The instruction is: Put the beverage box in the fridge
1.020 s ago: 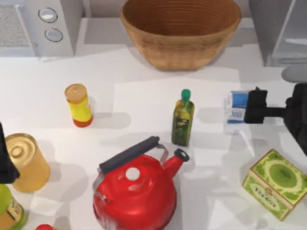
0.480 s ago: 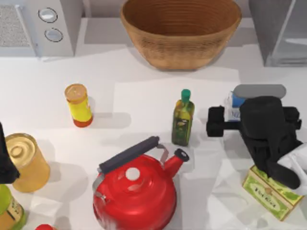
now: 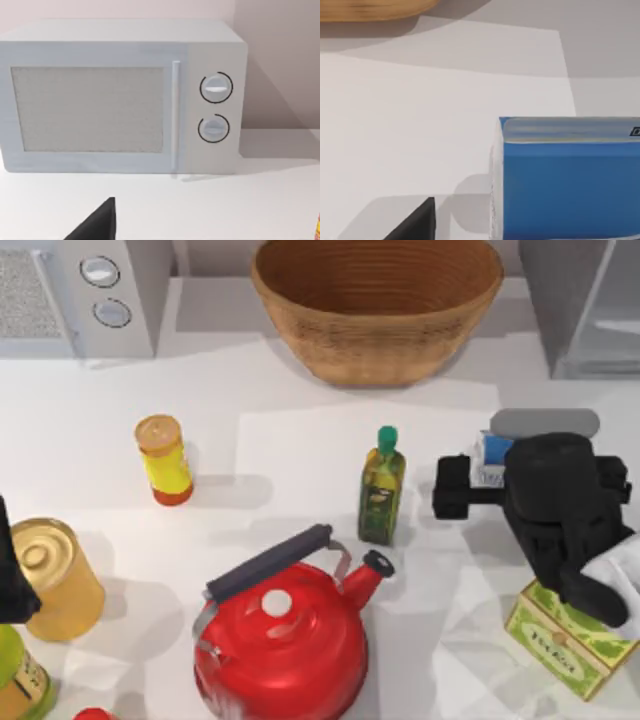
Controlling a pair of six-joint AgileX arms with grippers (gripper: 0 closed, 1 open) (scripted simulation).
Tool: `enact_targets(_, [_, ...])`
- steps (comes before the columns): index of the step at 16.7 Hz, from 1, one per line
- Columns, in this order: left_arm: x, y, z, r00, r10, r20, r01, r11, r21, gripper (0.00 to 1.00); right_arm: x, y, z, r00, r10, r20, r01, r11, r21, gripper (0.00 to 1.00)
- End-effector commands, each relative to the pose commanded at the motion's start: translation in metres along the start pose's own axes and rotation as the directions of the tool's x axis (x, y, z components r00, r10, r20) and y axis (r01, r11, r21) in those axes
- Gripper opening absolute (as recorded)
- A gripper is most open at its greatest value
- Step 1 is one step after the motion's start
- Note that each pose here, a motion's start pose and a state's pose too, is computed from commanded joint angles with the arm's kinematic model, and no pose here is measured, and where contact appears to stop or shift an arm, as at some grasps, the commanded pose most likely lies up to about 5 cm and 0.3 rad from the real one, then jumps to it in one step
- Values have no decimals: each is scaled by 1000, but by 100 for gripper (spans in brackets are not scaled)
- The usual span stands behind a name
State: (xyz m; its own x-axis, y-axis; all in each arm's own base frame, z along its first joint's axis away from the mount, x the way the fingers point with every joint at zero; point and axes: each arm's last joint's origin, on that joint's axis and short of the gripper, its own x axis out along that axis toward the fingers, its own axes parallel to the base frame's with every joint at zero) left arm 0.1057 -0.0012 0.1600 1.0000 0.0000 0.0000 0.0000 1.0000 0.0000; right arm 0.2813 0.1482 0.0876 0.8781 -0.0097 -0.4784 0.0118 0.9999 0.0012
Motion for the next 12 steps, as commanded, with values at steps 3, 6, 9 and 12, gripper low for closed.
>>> enact_targets(3, [0,0,0,1000,0,0,0,1000,0,100,13,-2,8,1000,-3,-1,3,1000,-2,100])
enact_targets(6, [0,0,0,1000,0,0,0,1000,0,100,34,3,5,1000,-3,-1,3,1000,-3,100])
enact_targets(9, [0,0,0,1000,0,0,0,1000,0,100,47,5,-5,1000,-1,-1,1,1000,-1,100])
enact_targets(12, [0,0,0,1000,0,0,0,1000,0,100,48,6,-6,1000,1,-1,-1,1000,-2,100])
